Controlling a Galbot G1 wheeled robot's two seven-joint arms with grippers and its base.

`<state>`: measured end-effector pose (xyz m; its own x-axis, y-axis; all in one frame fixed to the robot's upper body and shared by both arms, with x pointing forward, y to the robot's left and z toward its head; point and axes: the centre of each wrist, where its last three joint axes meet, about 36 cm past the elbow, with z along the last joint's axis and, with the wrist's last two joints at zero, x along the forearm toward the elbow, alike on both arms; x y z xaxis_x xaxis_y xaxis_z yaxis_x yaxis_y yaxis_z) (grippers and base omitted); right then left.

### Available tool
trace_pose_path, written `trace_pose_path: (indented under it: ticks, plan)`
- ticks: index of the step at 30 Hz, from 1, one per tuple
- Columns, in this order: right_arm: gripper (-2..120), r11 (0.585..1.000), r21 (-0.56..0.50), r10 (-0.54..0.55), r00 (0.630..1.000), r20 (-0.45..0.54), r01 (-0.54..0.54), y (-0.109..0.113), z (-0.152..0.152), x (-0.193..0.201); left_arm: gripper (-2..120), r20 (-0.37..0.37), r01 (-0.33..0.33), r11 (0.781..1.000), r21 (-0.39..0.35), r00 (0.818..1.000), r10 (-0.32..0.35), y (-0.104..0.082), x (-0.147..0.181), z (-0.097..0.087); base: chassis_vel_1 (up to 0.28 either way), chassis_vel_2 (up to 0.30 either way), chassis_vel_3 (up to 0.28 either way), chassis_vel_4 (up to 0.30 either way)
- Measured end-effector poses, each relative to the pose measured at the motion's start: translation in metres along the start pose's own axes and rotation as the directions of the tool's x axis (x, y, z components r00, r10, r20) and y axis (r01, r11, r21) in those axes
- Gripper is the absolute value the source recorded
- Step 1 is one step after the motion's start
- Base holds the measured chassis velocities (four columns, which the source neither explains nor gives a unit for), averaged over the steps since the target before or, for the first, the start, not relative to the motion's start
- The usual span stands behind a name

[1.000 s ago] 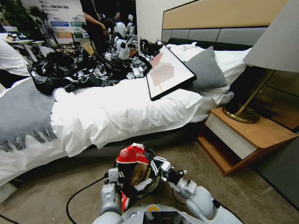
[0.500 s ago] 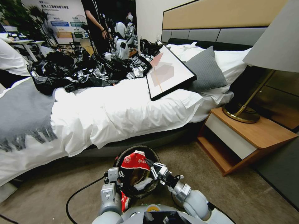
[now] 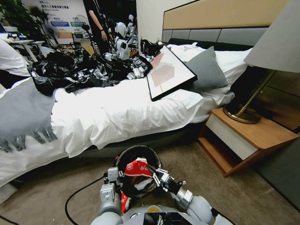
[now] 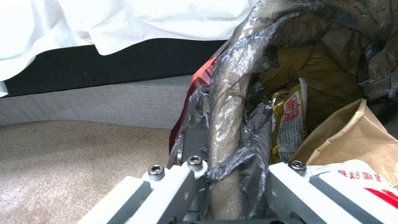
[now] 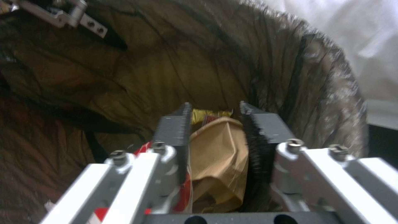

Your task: Pick up the trash bin, then pick up the garbage from the floor and place it into the trash bin.

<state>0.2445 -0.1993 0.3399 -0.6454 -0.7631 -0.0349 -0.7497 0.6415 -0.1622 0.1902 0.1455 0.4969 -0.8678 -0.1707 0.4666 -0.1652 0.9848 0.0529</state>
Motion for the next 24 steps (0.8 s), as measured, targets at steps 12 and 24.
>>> trace_pose_path:
  ticks: [12, 24]
  plan:
    - [87, 1.0, 0.027, 0.007, 0.999, 0.047, -0.008, -0.001, -0.022, -0.001, 1, 0.0, 0.002, 1.0, 0.001, 1.0, -0.002, 0.001, 0.001, -0.001, 0.0, 0.0, 0.0, 0.0]
    - [113, 0.999, 0.041, 0.029, 0.995, 0.096, -0.033, -0.003, -0.035, -0.009, 1, -0.006, 0.004, 1.0, -0.004, 1.0, -0.004, 0.001, 0.001, 0.0, 0.0, 0.0, 0.0, 0.0]
